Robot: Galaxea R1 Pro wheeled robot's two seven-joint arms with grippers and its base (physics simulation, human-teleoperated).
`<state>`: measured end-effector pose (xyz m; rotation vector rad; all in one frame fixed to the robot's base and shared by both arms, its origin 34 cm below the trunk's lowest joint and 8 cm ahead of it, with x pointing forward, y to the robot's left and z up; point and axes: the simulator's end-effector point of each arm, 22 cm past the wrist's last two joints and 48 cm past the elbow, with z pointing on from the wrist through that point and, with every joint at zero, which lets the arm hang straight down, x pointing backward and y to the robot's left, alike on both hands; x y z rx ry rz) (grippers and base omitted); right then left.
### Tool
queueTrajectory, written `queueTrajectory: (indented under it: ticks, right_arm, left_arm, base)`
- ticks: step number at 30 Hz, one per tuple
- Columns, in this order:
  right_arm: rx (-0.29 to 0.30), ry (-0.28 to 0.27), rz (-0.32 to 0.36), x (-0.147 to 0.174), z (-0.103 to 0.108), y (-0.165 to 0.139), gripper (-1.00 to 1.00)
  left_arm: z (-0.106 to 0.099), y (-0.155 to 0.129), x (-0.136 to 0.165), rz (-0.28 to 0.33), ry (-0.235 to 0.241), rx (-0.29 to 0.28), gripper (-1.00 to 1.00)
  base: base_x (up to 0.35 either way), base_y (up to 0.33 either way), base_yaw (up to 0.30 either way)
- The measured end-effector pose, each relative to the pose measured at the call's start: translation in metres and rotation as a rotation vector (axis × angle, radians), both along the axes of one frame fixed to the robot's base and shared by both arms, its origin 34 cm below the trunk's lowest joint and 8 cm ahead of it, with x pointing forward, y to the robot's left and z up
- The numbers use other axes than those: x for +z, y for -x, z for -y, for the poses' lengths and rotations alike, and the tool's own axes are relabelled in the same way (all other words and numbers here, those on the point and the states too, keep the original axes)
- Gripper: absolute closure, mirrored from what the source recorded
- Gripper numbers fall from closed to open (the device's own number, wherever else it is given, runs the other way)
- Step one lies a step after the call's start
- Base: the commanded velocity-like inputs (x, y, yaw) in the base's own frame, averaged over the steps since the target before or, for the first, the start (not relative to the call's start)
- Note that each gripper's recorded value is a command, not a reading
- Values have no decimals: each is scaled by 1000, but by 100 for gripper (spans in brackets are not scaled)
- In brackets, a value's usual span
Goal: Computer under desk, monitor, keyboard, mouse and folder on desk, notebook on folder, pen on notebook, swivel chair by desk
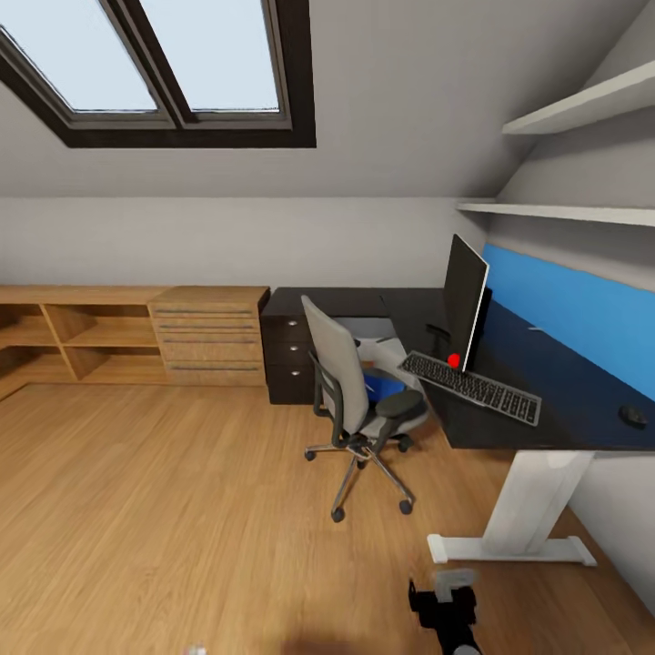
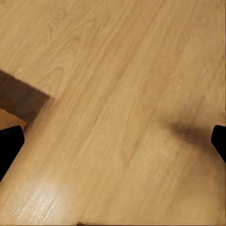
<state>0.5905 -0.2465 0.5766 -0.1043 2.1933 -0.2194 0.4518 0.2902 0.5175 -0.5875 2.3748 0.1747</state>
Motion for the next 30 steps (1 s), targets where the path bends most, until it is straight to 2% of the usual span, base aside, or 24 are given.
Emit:
queueTrajectory:
  ticks: [1,3,5,7,9,11,12,13,17,24,28,30]
  right_arm:
    - [-14,-13,-8,11,-10,-25,-100]
    - [-23,-47,7,45,-36,-79,-100]
    - [-21,-66,21,67,-52,-109,-100]
    - [-28,-89,43,104,-63,-150,-100]
    - [-53,-131,44,123,-67,-171,-100]
    - [-97,-214,35,136,-72,-186,-100]
    - [-117,-257,20,136,-75,-188,-100]
    - [-119,-267,9,134,-77,-188,-100]
    - [-101,-248,-7,125,-80,-187,-100]
    - [-93,-250,3,118,-83,-189,-100]
    - [-92,-251,-20,111,-84,-188,-100]
    - [-89,-251,-26,113,-85,-190,-100]
  left_arm:
    - [8,-23,5,-44,22,-16,-100]
    - [39,-76,25,-120,83,-73,-100]
    - [63,-125,51,-118,115,-116,-100]
    - [93,-201,108,-42,141,-157,-100]
    - [111,-234,137,-7,150,-174,-100]
    - [112,-263,166,20,127,-178,-100]
    - [111,-272,175,25,105,-182,-100]
    - [112,-275,179,28,91,-189,-100]
    - [115,-275,170,14,75,-205,-100]
    - [102,-270,148,-9,54,-202,-100]
    - [100,-287,176,84,58,-198,-100]
    - [99,-283,181,121,63,-194,-100]
  base:
    - [0,0,0]
    - [0,0,0]
    - [0,0,0]
    - [0,0,0]
    - [0,0,0]
    - [0,0,0]
    - [0,0,0]
    - [0,0,0]
    - [0,0,0]
    - [0,0,0]
    - [0,0,0]
    - [0,0,0]
